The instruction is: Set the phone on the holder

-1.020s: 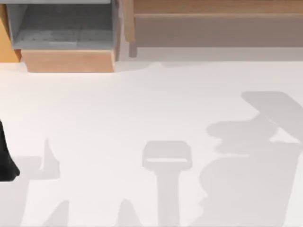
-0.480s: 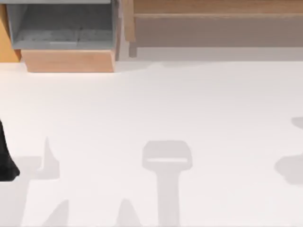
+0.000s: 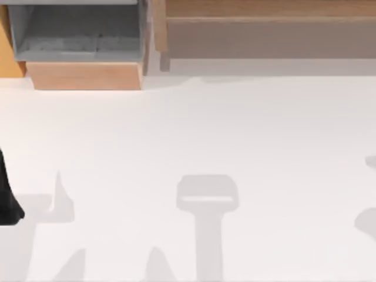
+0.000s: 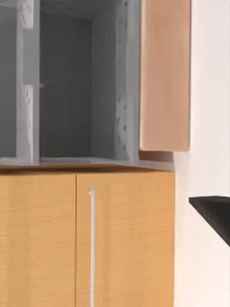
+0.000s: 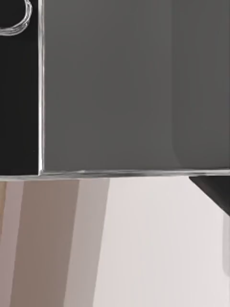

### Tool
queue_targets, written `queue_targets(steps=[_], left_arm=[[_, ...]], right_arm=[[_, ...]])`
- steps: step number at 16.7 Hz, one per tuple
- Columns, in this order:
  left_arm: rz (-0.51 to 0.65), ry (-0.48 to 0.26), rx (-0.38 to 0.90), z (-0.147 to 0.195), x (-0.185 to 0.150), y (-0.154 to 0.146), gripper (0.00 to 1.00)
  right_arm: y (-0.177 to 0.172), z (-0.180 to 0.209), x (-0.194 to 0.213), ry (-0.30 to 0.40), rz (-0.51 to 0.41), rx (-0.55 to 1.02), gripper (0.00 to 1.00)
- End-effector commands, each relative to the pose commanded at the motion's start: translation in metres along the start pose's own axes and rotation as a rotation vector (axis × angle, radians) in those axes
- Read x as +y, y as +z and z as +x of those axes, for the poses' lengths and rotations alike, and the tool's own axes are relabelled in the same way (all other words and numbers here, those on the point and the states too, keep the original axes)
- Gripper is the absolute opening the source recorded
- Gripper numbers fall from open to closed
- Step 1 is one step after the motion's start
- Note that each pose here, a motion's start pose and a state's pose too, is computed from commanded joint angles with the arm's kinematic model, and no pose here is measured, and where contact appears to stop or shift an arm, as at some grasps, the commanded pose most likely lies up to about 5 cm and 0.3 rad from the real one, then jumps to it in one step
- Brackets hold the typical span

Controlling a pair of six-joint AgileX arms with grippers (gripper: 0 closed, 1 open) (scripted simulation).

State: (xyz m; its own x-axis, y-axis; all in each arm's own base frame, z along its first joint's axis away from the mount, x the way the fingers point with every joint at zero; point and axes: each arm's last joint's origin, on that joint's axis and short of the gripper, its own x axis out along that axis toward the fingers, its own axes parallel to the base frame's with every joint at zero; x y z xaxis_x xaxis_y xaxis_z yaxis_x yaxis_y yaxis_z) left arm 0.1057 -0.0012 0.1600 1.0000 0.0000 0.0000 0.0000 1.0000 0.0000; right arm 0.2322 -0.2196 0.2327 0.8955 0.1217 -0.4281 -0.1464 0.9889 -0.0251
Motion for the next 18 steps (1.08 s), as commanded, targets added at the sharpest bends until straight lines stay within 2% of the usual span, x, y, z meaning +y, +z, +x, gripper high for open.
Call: queue_targets(steps=[6,12,18], left_arm=[[0.0,0.0,0.0,0.0,0.0,0.0,1.0],[0.0,0.0,0.0,0.0,0.0,0.0,1.0],[0.0,0.0,0.0,0.0,0.0,0.0,1.0]], right_arm=[[0.002,0.0,0.001,0.003,-0.005,-0.003,0.0],[0.004,0.012,0.012,0.054,-0.042,-0.034,0.0],[-0.001,0.041,0.0,0.008,0.0,-0.011,0.0]])
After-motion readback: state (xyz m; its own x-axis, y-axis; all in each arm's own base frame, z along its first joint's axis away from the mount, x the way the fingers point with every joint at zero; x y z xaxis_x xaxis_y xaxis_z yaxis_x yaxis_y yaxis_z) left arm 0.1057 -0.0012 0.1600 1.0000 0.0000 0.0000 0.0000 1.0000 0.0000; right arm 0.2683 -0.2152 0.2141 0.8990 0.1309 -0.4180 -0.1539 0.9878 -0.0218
